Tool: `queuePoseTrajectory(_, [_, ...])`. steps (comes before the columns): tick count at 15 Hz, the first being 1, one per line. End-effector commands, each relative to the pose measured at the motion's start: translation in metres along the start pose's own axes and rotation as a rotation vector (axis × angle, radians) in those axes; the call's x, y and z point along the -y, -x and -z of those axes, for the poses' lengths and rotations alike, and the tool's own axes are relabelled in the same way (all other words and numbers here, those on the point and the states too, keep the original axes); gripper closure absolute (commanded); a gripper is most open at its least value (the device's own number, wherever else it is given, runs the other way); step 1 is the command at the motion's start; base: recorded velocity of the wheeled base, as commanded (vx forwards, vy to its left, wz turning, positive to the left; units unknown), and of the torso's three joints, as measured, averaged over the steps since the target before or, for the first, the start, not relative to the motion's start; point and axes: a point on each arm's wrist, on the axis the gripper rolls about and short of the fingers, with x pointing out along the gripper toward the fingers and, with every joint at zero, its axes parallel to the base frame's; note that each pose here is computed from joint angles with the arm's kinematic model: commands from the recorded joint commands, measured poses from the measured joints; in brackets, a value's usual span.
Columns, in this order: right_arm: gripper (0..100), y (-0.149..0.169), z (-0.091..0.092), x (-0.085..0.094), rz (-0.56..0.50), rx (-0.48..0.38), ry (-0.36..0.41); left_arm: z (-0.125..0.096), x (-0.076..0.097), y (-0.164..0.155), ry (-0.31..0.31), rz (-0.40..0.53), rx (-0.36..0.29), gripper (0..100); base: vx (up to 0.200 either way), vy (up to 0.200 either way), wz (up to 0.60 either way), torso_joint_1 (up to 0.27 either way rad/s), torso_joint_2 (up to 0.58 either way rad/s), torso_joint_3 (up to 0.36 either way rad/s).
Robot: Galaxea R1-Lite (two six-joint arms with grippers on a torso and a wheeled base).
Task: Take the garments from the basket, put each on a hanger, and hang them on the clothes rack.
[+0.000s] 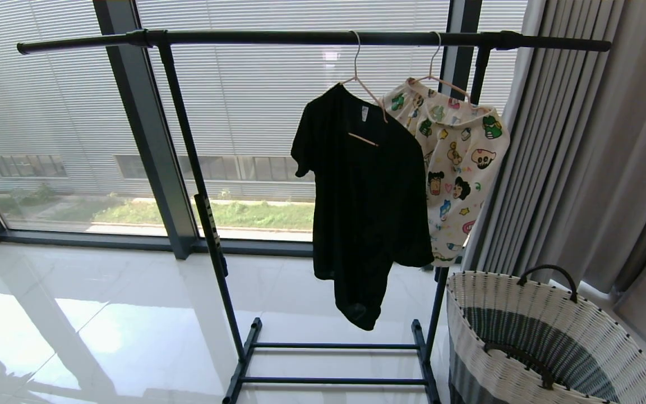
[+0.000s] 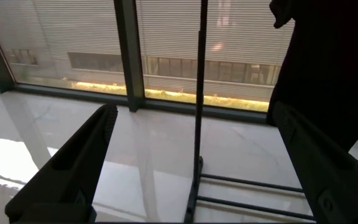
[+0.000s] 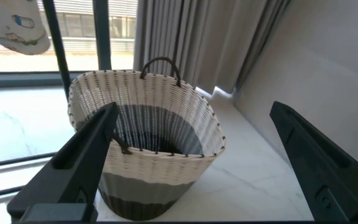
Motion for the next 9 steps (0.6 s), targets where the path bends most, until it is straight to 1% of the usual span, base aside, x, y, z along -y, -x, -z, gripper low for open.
queuePoseTrajectory(1, [0, -0.0003, 0.0000, -0.0001, 0.000, -0.004, 0.000, -0.0001, 0.0000, 0.0000, 0.000, -0.002, 0.001, 0, 0.000, 0.000, 0.00, 0.000, 0.00, 0.000])
queuePoseTrajectory(6, [0, -0.0003, 0.0000, 0.0000, 0.001, -0.004, -0.004, 0.0000, 0.0003, 0.0000, -0.003, 0.012, 0.001, 0, 0.000, 0.000, 0.00, 0.000, 0.00, 0.000])
queuePoseTrajectory(7, [0, -0.0003, 0.0000, -0.0001, -0.004, -0.003, -0.003, 0.0003, 0.0009, 0.0000, -0.003, 0.042, 0.000, 0, 0.000, 0.000, 0.00, 0.000, 0.00, 0.000])
queuePoseTrajectory(9, [0, 0.0001, 0.0003, 0.0001, -0.017, 0.002, -0.014, 0.0001, 0.0032, 0.0002, 0.006, 0.142, 0.009, 0, 0.000, 0.000, 0.00, 0.000, 0.00, 0.000])
